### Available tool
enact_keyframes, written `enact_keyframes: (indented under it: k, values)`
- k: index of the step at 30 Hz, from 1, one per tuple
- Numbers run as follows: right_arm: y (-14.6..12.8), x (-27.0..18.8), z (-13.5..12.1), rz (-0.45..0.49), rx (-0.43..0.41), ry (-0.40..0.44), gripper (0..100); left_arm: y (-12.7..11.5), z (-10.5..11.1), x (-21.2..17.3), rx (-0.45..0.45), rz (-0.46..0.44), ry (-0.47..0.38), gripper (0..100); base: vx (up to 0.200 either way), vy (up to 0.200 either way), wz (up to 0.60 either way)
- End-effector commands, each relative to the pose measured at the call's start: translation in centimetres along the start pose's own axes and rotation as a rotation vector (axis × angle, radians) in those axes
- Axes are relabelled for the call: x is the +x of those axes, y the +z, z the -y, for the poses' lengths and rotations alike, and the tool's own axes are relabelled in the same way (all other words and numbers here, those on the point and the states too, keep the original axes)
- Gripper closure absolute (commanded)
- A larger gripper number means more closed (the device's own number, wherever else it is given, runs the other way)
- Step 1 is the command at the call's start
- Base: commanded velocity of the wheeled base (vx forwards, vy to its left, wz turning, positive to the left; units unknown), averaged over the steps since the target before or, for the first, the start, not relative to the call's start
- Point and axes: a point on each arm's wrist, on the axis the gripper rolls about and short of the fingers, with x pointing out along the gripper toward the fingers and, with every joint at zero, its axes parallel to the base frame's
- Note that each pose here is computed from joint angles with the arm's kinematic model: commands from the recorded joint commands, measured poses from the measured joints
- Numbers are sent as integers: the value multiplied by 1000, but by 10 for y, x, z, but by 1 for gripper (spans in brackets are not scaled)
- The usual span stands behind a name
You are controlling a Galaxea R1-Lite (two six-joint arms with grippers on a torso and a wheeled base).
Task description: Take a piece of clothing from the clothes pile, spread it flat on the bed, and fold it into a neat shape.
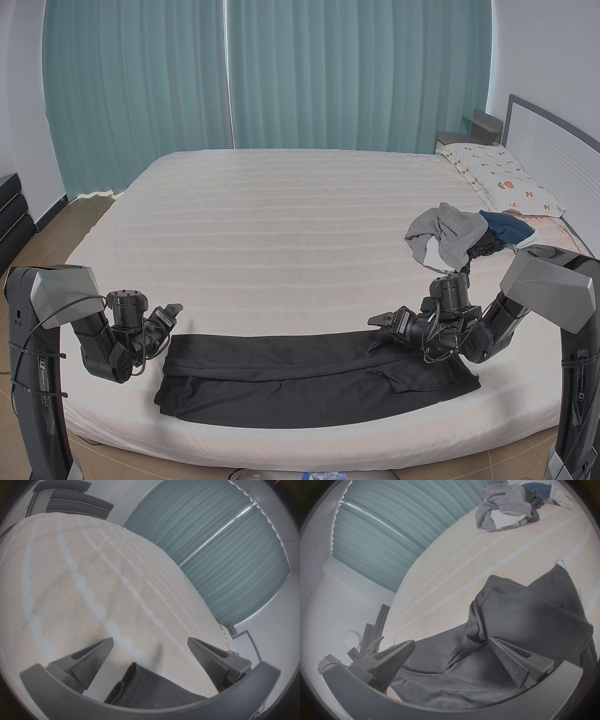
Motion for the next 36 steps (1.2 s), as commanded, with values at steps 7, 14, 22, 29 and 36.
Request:
enact_keyframes:
  k: [7, 14, 22, 29, 36]
  values:
    - [-4, 16, -19, -61, -29, 1, 0, -1, 0, 1, 3, -2, 0, 0, 0, 0, 0]
    - [4, 32, -35, -6, -50, 28, 0, -1, 0, 1, 3, -2, 0, 0, 0, 0, 0]
    - [9, 49, -39, 45, -4, 27, 0, -1, 0, 1, 3, -2, 0, 0, 0, 0, 0]
    - [40, 12, -41, 153, 7, 57, 0, -1, 0, 1, 3, -2, 0, 0, 0, 0, 0]
    - [60, -32, 5, 190, 9, -30, 0, -1, 0, 1, 5, 0, 0, 0, 0, 0, 0]
